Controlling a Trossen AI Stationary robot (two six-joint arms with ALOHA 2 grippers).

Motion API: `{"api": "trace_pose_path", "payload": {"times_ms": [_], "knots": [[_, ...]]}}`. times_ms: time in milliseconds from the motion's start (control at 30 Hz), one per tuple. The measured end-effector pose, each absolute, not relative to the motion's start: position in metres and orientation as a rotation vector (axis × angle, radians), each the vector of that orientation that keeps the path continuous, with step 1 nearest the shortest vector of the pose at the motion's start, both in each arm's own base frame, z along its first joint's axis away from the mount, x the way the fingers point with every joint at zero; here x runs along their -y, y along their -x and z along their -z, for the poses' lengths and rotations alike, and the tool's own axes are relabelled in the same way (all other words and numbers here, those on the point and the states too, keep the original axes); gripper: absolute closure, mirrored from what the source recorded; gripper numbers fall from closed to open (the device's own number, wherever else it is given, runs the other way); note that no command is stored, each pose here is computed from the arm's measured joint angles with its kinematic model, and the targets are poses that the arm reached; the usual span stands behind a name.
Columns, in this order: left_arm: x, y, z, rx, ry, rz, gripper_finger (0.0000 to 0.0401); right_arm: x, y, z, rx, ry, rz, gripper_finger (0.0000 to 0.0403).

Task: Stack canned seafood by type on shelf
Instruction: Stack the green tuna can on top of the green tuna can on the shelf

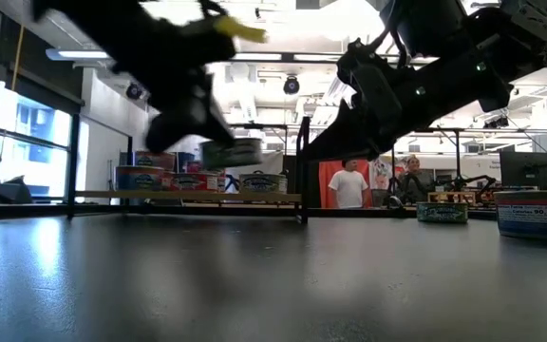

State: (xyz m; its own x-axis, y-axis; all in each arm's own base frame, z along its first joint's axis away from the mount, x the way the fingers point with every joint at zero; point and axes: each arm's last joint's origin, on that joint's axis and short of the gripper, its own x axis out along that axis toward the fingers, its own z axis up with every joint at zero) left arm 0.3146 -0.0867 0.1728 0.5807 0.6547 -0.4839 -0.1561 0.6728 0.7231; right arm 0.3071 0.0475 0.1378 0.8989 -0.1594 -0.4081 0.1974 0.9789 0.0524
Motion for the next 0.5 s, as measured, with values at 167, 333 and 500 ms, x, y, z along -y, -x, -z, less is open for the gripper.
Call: {"api": "trace_pose_path", "payload": {"times_ms": [167,333,500], "knots": [[0.050,-0.331,-0.180,-0.832,-0.765,-0.575,0.0401,-0.048,-0.306,-0.136,-0.437,-0.087,0.186,0.0402],[-0.001,-0.347,-0.190,-0.821,-0.827,-0.585,0.0400,-0.048,-0.304,-0.133,-0.472,-0.077,0.189,0.0402],[-0.052,-0.354,-0.202,-0.780,-0.840,-0.581,0.0400,-0.052,-0.303,-0.132,-0.482,-0.071,0.177,0.0402]]}}
